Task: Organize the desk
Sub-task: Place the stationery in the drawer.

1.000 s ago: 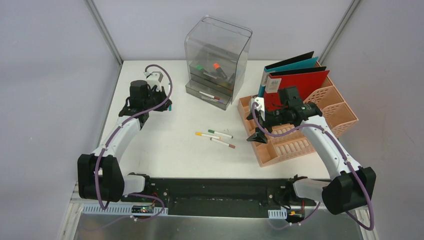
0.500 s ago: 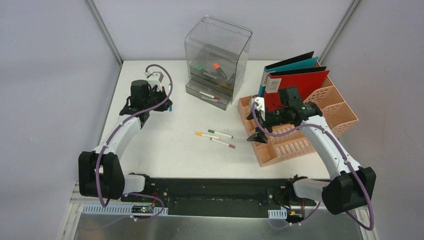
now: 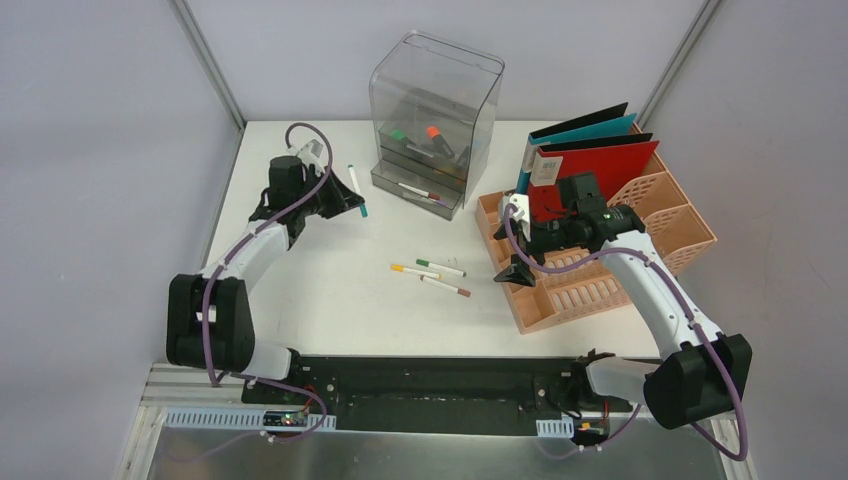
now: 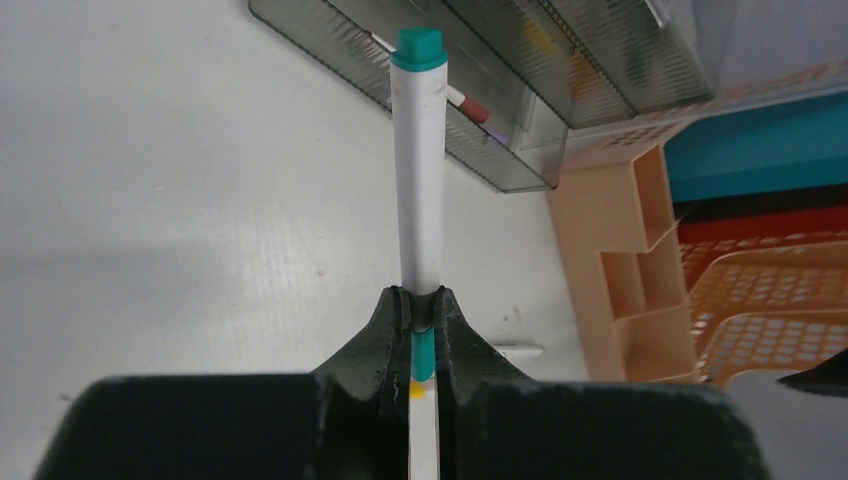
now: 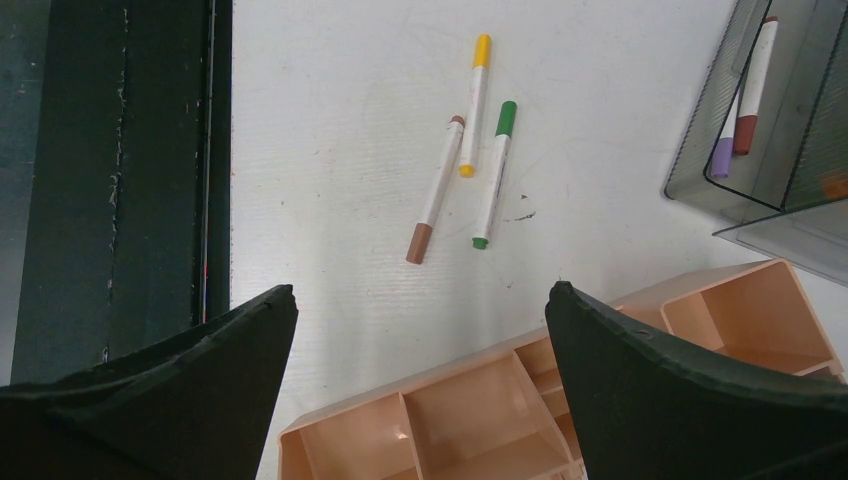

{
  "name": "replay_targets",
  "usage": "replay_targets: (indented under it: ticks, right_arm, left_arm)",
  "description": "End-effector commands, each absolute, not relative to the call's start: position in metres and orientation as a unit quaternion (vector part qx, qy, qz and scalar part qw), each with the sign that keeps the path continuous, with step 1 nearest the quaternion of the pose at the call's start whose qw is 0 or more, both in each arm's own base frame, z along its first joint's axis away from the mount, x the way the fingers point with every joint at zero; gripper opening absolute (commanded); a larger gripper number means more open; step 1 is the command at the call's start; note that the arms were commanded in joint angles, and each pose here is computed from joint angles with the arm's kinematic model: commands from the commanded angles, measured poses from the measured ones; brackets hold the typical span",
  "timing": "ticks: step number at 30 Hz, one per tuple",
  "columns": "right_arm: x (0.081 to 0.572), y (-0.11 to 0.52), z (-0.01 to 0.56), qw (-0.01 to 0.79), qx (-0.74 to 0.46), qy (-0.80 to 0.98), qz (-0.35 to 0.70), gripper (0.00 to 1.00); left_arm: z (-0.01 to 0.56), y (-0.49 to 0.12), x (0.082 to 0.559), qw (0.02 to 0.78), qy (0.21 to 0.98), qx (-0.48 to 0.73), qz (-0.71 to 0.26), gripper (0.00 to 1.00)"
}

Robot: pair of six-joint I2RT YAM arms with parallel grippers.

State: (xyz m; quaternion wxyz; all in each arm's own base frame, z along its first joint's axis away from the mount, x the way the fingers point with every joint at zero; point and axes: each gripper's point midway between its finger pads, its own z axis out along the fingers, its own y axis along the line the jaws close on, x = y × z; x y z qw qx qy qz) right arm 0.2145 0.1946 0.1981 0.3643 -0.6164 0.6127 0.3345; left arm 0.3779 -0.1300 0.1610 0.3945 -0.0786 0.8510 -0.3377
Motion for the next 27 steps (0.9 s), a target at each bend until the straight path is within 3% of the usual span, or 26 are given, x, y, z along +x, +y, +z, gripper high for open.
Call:
replay_targets:
  ticks: [1,5,11,15,27]
  right_arm:
    - [0.221,0.198,0.215,0.394,-0.627,0.588,0.327,0.99]
    - [0.221,0.198,0.214,0.391,-0.626,0.588,0.33,0.99]
    - [0.22,0.198,0.213,0.389,-0.627,0.588,0.33,0.99]
    - [0.219,0.199,0.214,0.388,-0.63,0.586,0.33,0.99]
    - [0.213,0.203,0.217,0.387,-0.636,0.576,0.337,0.99]
  left_arm:
    - [0.197,-0.154,0.4,0.377,0.779,-0.188,-0.464,0.0]
    - [0.19,-0.172,0.414,0.371,0.754,-0.237,-0.487,0.0]
    - [0.164,-0.191,0.439,0.355,0.786,-0.319,-0.394,0.0]
    - [0.154,-0.21,0.458,0.319,0.768,-0.363,-0.419,0.0]
    - [0.133,-0.25,0.499,0.304,0.768,-0.374,-0.422,0.0]
